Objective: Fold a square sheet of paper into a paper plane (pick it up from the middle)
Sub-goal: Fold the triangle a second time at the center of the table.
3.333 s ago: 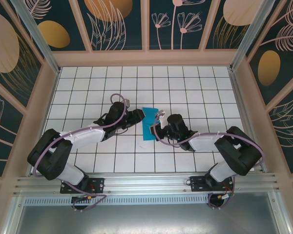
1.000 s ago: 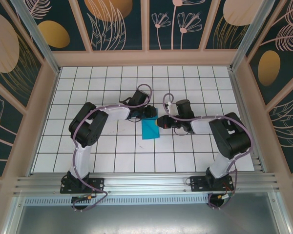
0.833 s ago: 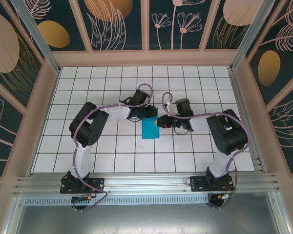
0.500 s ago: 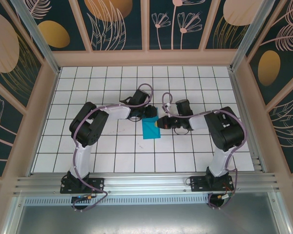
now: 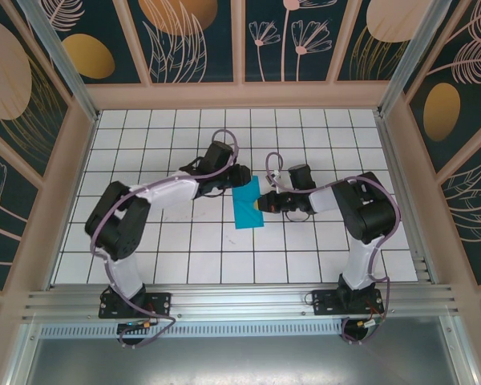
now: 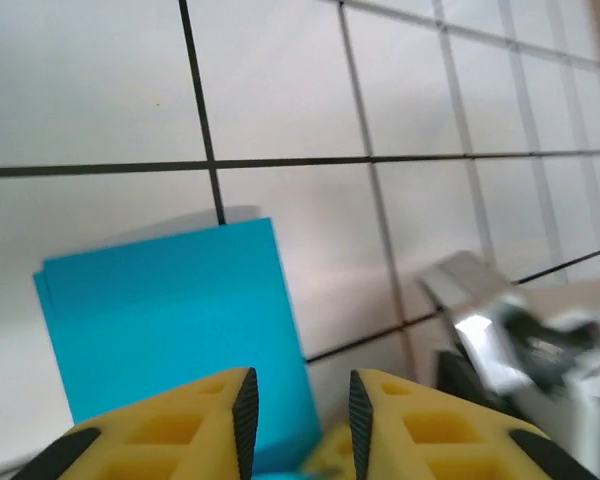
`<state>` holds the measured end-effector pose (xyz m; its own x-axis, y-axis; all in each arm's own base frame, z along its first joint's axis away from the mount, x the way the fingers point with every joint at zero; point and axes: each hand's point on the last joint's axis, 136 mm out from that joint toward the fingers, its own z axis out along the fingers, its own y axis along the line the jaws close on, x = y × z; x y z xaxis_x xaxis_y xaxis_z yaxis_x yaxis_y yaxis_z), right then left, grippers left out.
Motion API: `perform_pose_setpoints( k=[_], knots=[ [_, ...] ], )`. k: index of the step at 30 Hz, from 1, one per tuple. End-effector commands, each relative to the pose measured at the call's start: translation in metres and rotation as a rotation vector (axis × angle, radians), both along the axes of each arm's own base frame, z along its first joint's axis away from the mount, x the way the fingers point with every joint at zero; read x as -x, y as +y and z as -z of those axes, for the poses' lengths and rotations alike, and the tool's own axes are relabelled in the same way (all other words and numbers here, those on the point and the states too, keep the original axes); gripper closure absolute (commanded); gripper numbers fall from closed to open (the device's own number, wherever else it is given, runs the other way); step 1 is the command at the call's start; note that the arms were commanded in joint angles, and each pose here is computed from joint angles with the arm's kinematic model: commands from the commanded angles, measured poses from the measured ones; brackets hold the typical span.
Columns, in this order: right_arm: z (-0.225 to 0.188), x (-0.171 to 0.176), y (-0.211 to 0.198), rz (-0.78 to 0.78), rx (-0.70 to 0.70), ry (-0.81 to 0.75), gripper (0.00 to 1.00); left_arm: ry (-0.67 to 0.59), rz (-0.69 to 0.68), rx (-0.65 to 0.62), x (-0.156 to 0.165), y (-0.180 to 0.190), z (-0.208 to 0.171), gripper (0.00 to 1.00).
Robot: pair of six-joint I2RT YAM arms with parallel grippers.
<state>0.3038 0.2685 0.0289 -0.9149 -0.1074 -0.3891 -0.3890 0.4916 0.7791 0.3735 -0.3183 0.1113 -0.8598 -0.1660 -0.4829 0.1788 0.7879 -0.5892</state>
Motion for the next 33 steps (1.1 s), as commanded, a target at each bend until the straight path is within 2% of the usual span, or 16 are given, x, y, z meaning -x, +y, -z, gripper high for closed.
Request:
perform_pose_setpoints(
  k=[1, 4, 8, 12, 18, 33],
  knots=[
    [-0.001, -0.004, 0.0, 0.004, -0.028, -0.006, 1.0, 0.028, -0.043, 0.064, 0.028, 0.002, -0.004, 0.75],
    [-0.001, -0.004, 0.0, 0.006, -0.027, -0.003, 1.0, 0.095, -0.03, 0.051, 0.059, 0.003, 0.016, 0.83],
    [-0.002, -0.006, 0.001, 0.011, -0.024, -0.003, 1.0, 0.161, -0.01, 0.04, 0.085, -0.001, 0.042, 0.87],
    [-0.002, -0.006, 0.0, 0.015, -0.024, -0.001, 1.0, 0.185, 0.0, 0.018, 0.09, -0.007, 0.057, 0.91],
    [-0.007, -0.007, 0.002, 0.008, -0.03, -0.009, 1.0, 0.232, -0.014, -0.097, 0.097, 0.006, 0.092, 0.91],
    [-0.008, -0.016, 0.008, -0.074, 0.024, -0.039, 0.99, 0.242, -0.004, -0.221, 0.11, 0.031, 0.119, 0.91]
  ],
)
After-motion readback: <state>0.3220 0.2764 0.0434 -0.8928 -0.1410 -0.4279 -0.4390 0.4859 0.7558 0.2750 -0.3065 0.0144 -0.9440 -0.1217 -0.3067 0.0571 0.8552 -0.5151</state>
